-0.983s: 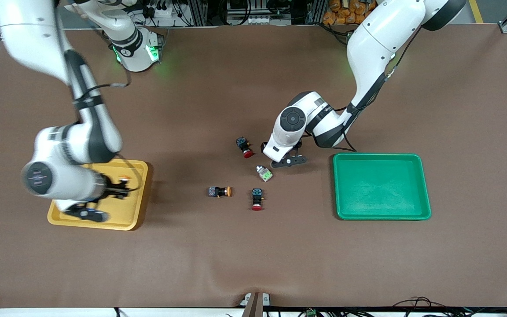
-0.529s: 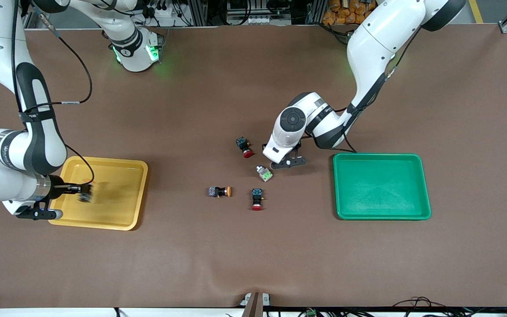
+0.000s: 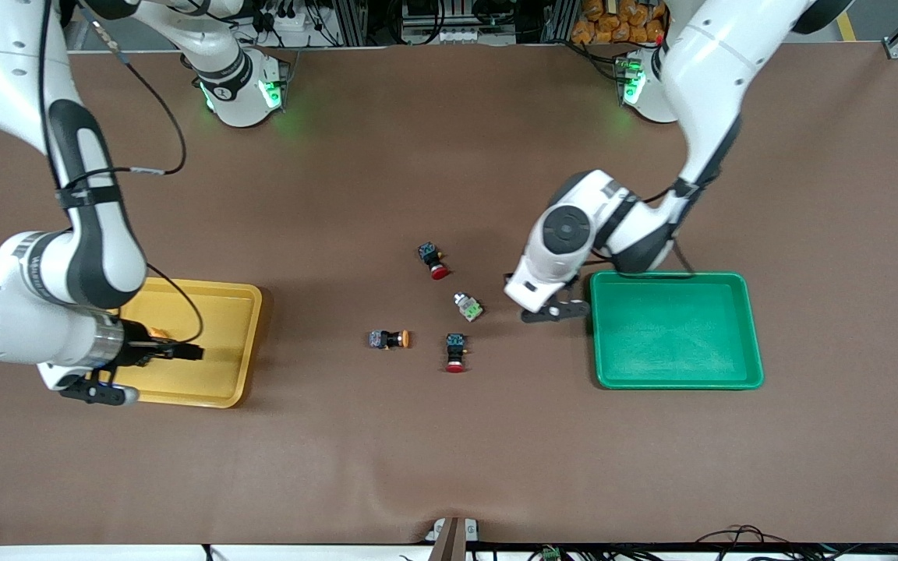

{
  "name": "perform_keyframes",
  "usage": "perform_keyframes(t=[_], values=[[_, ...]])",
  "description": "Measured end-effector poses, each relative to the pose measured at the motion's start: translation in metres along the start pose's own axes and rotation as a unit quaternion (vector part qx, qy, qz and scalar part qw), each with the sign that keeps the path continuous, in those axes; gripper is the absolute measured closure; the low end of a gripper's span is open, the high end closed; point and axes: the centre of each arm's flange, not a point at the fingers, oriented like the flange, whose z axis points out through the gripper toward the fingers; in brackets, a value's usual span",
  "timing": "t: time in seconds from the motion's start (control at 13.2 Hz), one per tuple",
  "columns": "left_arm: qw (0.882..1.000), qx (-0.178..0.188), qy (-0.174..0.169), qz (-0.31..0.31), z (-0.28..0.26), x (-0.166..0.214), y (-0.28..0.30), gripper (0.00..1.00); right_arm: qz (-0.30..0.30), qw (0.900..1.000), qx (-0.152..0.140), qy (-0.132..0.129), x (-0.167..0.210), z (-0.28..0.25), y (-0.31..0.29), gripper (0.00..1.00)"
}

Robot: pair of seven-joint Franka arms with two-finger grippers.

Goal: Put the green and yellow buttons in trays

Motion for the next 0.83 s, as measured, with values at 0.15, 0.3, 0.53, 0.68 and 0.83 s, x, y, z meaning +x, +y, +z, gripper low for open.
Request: perform_keyframes(t=[0.15, 0.3, 0.53, 0.68, 0.83], values=[[1.000, 0.012, -0.014, 0.017, -0.004, 0.020, -0.040, 0.34, -0.024, 1.000, 0.000, -0.001, -0.007, 0.005, -0.047, 0.00], [0.999, 0.013, -0.024, 0.027, 0.001, 0.037, -0.078, 0.34, -0.027, 1.000, -0.002, -0.013, -0.017, 0.024, -0.088, 0.00], [0.999, 0.020, -0.032, 0.034, 0.010, 0.059, -0.137, 0.34, 0.001, 1.000, -0.009, -0.014, -0.037, 0.059, -0.165, 0.00], [0.998, 0.044, -0.029, 0.038, 0.018, 0.072, -0.186, 0.34, -0.008, 1.000, -0.002, 0.013, -0.049, 0.072, -0.211, 0.00], [0.997, 0.046, -0.033, 0.051, 0.026, 0.081, -0.231, 0.34, -0.021, 0.999, 0.002, 0.028, -0.058, 0.083, -0.237, 0.00]])
